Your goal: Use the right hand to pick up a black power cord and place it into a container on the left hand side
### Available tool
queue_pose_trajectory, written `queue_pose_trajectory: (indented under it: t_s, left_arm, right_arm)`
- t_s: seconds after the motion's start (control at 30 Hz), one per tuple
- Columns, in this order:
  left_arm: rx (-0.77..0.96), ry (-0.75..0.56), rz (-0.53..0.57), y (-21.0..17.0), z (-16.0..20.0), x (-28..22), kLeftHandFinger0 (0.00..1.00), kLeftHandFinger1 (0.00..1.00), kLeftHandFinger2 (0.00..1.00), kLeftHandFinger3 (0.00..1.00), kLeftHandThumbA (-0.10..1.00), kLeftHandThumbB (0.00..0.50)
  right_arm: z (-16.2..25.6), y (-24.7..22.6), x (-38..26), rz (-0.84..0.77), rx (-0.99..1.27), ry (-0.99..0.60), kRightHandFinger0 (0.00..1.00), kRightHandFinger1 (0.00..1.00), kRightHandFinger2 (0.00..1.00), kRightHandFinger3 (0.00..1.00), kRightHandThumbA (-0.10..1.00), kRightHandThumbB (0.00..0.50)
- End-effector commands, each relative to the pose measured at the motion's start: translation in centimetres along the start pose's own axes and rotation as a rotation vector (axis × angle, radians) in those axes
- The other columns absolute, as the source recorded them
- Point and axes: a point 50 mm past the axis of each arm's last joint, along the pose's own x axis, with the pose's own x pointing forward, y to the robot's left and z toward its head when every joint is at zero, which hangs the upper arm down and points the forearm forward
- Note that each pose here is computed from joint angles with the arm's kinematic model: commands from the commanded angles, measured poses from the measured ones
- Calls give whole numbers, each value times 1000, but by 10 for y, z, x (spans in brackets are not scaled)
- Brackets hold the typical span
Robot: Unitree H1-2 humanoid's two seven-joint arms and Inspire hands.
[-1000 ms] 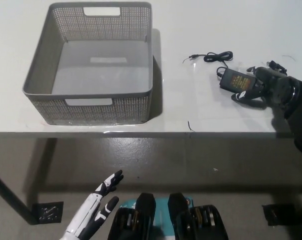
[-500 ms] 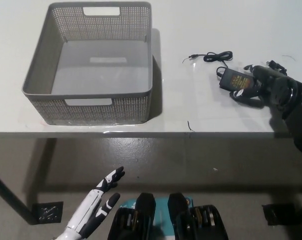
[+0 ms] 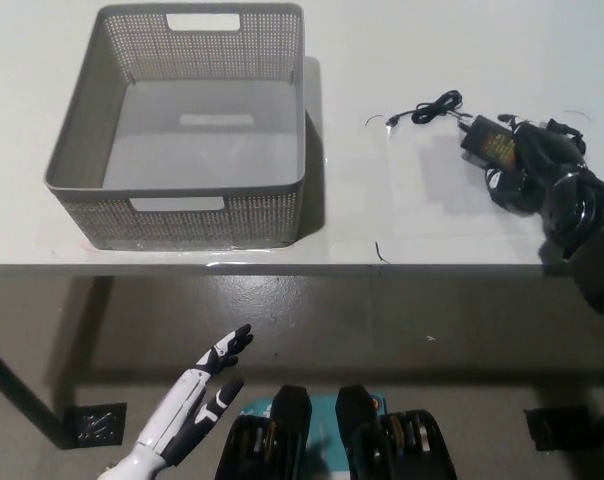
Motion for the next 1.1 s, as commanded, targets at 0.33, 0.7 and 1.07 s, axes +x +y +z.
queue_pose_trajectory:
  t_s: [0.33,0.7,1.07]
  left_arm:
    - [35,-54,-18,11,13,12,1000,1000,1000,1000,1000,364]
    - [37,-49,-19,12,13,12,1000,1000,1000,1000,1000,362]
    - [44,-49,-15,13,12,10,1000,1000,1000,1000,1000,355]
  right_arm:
    - [20,-70,5,-399,143,-194,75,518,873,933,-100,156]
    - [65,-136,0,-606,223,-354,0,398,751,874,-100,175]
    - [119,-191,-19,-712,240,-485,0,490,795,902,-100,158]
